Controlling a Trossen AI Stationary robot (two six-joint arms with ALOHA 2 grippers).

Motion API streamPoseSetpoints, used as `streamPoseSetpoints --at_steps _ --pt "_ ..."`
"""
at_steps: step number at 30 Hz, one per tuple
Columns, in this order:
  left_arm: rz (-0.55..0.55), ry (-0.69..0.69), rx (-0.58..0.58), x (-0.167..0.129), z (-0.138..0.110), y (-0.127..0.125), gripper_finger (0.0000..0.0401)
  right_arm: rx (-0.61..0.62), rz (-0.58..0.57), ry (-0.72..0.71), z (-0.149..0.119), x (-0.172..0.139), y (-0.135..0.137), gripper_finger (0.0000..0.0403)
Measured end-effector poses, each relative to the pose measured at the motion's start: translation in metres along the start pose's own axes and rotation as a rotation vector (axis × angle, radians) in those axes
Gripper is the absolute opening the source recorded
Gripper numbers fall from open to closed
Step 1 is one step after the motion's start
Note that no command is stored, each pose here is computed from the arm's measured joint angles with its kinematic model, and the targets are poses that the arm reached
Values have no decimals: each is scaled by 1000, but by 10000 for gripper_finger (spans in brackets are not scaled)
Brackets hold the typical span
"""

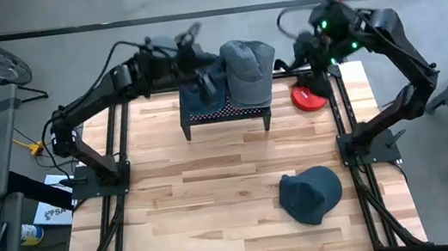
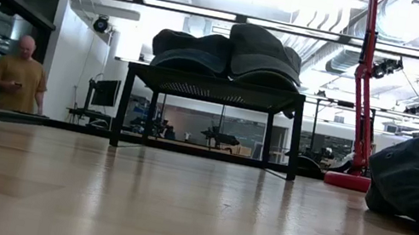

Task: Pick & Place hat
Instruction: Stack the blue cap on the blue cap on the shelf

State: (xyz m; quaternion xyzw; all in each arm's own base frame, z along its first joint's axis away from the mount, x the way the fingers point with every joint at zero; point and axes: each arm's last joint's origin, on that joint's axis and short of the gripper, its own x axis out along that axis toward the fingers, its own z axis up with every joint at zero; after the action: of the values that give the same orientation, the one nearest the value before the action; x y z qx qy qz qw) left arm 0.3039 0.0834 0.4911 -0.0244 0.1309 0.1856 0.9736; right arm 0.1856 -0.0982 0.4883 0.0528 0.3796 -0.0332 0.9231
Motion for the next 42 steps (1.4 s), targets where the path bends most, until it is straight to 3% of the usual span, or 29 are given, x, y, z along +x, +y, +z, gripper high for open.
streamPoseSetpoints --at_steps 8,12,20,29,42 --pt "-104 250 34 -8 -34 -57 236 188 144 162 -27 18 66 232" --pt "-170 317 3 -15 -51 -85 236 364 90 320 -60 45 92 232" --pt "-215 359 -30 -22 -93 -145 236 445 152 511 -120 115 139 232" --pt "-260 339 -146 -27 -135 -190 236 572 74 709 -190 160 162 232" --pt "-156 332 -254 -43 -162 -210 236 703 11 644 -236 194 167 232"
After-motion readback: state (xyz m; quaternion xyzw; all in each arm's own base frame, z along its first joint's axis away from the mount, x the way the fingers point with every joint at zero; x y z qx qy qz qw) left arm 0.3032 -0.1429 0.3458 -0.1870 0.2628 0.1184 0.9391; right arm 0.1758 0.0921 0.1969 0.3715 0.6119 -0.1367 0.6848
